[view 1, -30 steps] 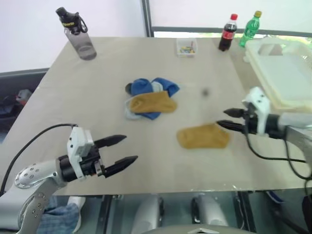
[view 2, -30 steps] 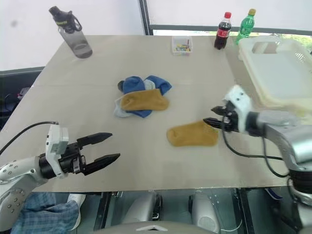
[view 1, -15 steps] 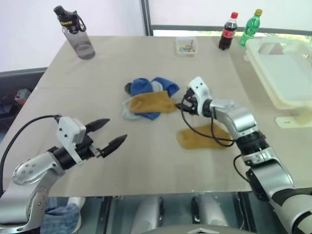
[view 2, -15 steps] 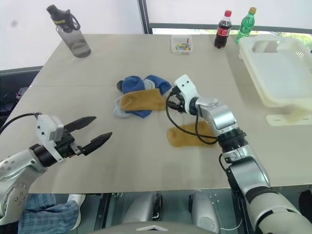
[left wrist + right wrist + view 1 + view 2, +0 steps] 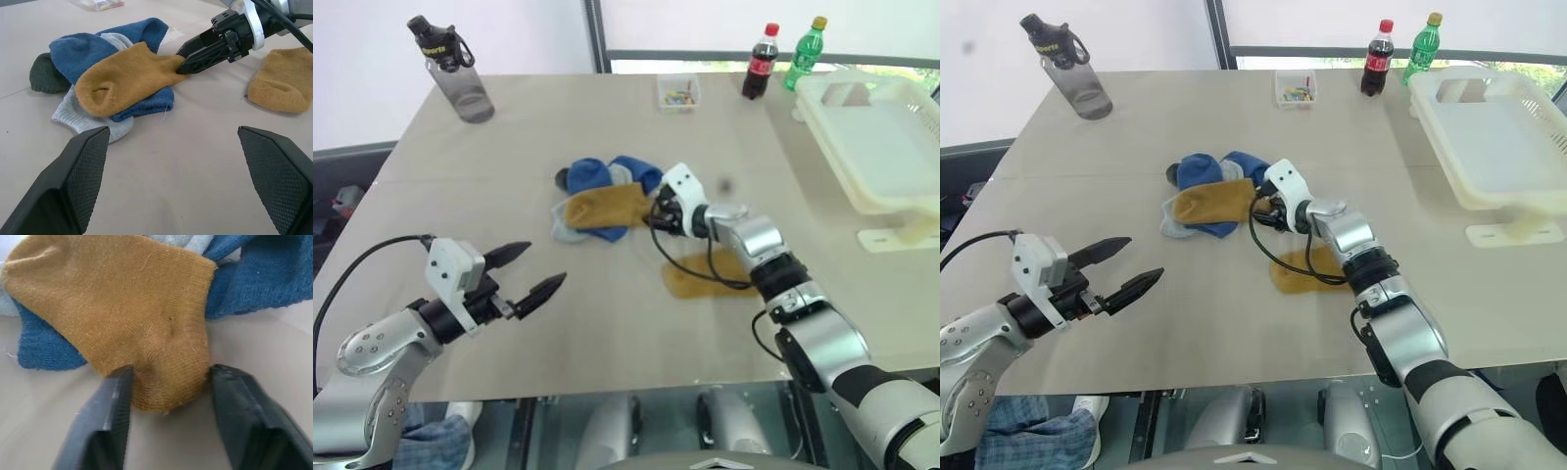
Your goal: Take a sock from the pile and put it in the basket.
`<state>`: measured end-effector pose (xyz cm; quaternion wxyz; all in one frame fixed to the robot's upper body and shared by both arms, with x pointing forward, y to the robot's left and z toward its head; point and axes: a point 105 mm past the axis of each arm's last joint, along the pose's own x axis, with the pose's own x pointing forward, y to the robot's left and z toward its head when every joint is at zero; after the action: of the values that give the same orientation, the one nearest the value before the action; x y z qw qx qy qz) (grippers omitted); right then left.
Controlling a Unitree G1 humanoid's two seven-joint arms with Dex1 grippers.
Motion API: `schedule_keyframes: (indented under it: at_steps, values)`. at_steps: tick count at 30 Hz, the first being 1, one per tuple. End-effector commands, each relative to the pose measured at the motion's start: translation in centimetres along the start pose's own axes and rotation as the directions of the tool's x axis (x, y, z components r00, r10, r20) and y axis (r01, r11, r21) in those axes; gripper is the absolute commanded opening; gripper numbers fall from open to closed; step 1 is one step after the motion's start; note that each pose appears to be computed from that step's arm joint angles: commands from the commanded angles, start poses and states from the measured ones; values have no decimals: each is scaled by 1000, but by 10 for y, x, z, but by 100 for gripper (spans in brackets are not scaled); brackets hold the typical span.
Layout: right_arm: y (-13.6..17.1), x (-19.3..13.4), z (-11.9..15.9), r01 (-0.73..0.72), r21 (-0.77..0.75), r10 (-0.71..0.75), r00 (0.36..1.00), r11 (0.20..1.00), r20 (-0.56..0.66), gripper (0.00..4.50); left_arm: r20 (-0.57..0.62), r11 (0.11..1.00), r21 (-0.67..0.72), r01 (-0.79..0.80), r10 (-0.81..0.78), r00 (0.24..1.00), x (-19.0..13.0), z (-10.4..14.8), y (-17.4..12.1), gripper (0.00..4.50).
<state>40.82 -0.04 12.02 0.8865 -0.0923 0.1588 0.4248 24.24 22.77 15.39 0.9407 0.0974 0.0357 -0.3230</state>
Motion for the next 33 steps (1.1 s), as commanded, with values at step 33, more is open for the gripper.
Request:
schedule_keyframes:
  at_steps: [33]
  values:
    - [-57, -126, -36, 67, -81, -82, 974, 995, -209, 3, 145, 973, -39, 229, -222, 964, 70, 22, -40, 450]
